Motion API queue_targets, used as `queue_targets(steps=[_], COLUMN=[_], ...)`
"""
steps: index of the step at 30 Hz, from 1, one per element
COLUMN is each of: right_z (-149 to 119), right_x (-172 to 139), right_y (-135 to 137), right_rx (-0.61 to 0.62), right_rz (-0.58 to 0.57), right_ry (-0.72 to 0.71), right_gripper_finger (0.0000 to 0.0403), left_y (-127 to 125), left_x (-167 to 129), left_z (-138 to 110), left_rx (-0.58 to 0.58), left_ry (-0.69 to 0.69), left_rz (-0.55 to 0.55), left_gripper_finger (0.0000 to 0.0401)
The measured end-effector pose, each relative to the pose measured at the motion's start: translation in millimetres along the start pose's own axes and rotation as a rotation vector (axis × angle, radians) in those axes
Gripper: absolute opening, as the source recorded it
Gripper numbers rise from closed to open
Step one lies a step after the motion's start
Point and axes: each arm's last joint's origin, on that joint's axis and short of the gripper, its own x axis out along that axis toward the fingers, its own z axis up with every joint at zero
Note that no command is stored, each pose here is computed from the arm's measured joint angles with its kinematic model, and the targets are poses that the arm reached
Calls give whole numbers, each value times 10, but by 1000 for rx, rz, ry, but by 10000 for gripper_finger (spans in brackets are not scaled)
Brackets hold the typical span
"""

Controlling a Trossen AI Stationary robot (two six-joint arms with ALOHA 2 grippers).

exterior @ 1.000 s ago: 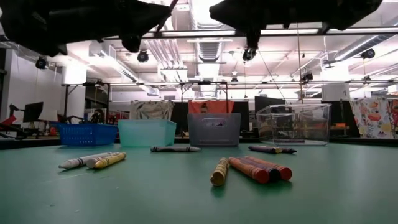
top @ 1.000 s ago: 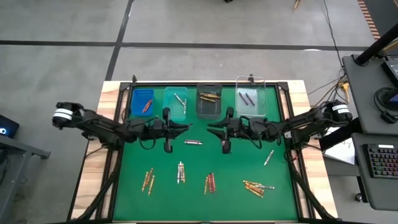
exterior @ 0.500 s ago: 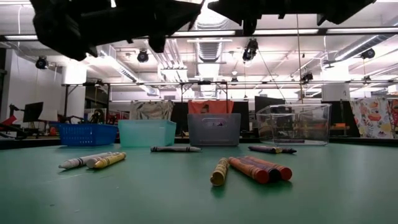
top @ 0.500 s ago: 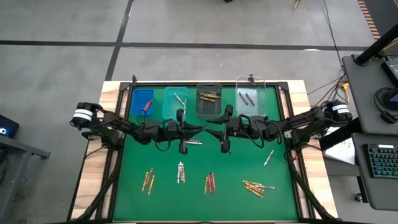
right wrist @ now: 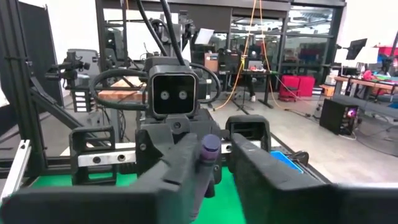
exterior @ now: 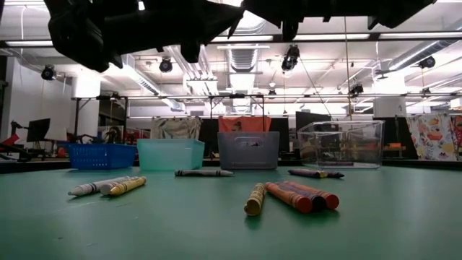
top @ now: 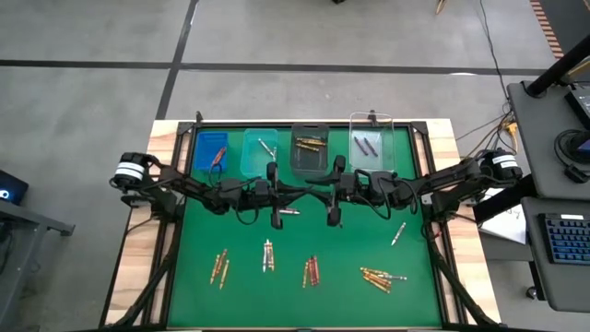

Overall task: Sort crayons
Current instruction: Put the violet crayon into the bin

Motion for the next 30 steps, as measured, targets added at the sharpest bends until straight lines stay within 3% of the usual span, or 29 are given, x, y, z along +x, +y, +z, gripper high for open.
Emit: queue_targets(steps=[4,11,18,23,30], right_z=[0,3,121,241,403], right_x=[0,-3,-82,-141,-104], right_y=[2,0,-110,-375,-926], right_rx=[-3,-1,9,54,31], right_rz=[5,0,-72,-171,-404], right_ry=[0,2,21,150,470], right_gripper_finger=[23,20,19,18,18], left_y=[4,7,70,136,205], left_x=[0,-22,-232,-467,-751], left_z=[1,11,205,376,539], left_rx=[-1,-7,1,26,15], left_ry=[-1,0,-13,-9,-47], left_rz=[2,2,37,123,205], left_gripper_finger=[16,60,115,132,129])
